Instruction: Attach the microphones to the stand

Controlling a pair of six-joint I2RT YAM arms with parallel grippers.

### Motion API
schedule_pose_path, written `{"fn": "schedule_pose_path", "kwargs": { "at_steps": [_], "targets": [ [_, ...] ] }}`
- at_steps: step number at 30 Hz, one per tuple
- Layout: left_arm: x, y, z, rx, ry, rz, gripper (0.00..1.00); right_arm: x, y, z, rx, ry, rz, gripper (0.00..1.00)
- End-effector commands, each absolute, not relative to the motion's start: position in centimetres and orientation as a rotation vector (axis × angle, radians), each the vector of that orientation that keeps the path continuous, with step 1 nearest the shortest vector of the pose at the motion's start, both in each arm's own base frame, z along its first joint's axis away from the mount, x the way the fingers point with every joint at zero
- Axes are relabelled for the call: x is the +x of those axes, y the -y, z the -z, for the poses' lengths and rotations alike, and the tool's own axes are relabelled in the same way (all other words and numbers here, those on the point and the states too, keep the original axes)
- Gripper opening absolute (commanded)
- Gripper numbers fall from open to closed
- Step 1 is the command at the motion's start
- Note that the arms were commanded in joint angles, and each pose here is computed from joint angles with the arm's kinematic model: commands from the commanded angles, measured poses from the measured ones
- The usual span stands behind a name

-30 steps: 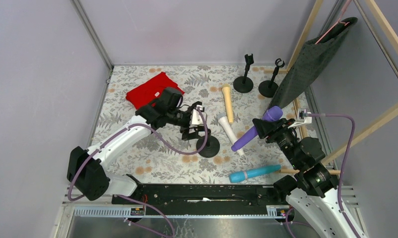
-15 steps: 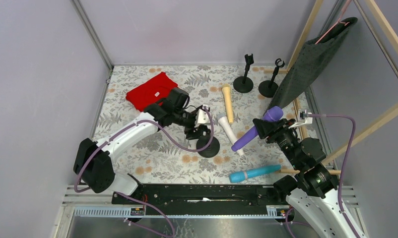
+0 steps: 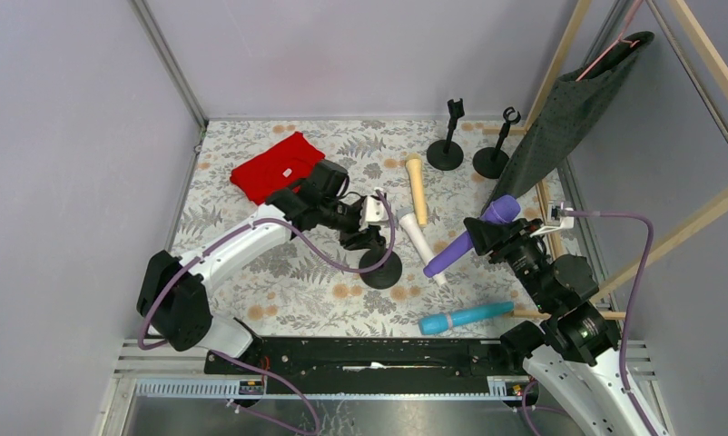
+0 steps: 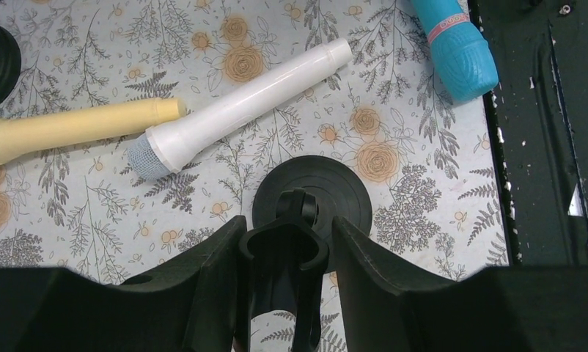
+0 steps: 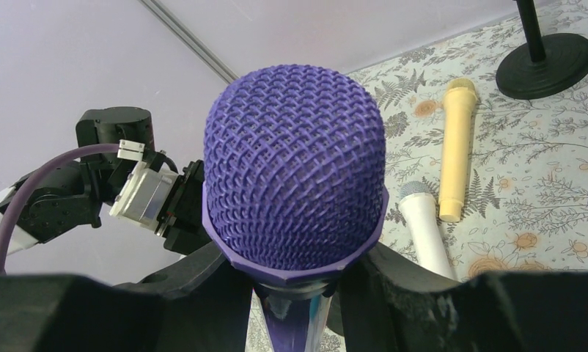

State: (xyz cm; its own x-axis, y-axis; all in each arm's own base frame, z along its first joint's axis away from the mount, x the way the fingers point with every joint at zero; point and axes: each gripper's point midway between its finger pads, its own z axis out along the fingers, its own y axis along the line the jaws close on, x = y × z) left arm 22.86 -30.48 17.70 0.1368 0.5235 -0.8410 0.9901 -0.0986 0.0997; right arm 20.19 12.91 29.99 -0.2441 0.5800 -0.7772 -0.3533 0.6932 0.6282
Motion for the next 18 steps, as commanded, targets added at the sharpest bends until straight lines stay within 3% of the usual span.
{"fn": "schedule_pose_path", "kwargs": {
  "at_steps": [1,13,18],
  "targets": [
    [22.8,30.9,-19.7,1.65,-1.432,0.842,0.5,19.8,-12.9,-32.1,0.182,-1.514,-0.922,0.0],
    [23.4,33.9,-22.1,1.264,-1.589,0.859,0.46,20.1,-13.0,-31.6,0.202,-1.525,-0.93,0.0],
    [22.3,34.1,-22.5,1.288,-1.535,0.846,0.61,20.1,-13.1,-31.4,0.205,-1.529,-0.937,0.0]
  ]
}}
